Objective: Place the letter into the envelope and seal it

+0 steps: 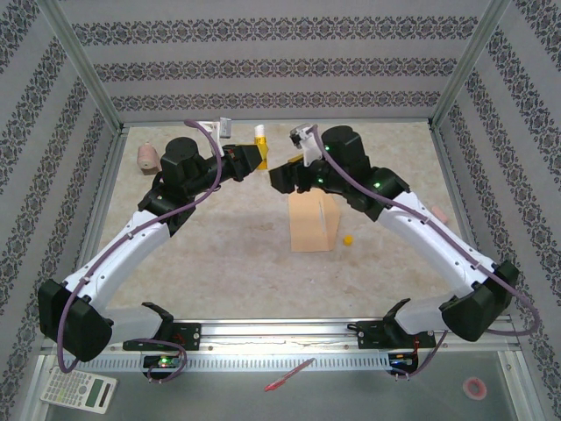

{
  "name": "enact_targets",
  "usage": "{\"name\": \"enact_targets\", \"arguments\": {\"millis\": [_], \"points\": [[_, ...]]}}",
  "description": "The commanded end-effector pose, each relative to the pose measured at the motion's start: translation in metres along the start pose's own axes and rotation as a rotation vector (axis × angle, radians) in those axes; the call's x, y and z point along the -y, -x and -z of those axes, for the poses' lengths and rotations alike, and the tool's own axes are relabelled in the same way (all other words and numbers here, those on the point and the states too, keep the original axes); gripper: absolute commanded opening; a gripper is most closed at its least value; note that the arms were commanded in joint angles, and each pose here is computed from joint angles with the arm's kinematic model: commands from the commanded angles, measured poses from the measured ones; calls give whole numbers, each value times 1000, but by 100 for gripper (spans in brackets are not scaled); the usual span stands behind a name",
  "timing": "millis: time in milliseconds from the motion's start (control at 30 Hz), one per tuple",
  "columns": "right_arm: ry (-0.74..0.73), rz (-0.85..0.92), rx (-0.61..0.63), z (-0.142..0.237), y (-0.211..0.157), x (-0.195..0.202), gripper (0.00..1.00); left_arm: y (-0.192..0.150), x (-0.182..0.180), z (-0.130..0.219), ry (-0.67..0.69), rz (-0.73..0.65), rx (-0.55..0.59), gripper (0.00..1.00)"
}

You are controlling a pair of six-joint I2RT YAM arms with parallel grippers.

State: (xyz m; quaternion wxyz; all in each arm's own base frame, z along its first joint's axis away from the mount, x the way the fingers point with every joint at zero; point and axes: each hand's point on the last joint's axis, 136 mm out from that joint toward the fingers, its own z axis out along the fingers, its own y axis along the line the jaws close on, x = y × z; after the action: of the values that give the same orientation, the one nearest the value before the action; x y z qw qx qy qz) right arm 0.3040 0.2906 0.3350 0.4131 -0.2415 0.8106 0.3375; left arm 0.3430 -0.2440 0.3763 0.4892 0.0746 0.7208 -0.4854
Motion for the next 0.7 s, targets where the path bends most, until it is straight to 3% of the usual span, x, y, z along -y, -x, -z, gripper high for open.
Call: {"name": "enact_targets", "arguments": {"millis": [0,667], "points": [[107,-1,15,4,6,-18,66,5,6,5,-15,-9,24,0],[266,-15,34,-27,26,-47,53,8,14,7,-61,14,52,0]]}}
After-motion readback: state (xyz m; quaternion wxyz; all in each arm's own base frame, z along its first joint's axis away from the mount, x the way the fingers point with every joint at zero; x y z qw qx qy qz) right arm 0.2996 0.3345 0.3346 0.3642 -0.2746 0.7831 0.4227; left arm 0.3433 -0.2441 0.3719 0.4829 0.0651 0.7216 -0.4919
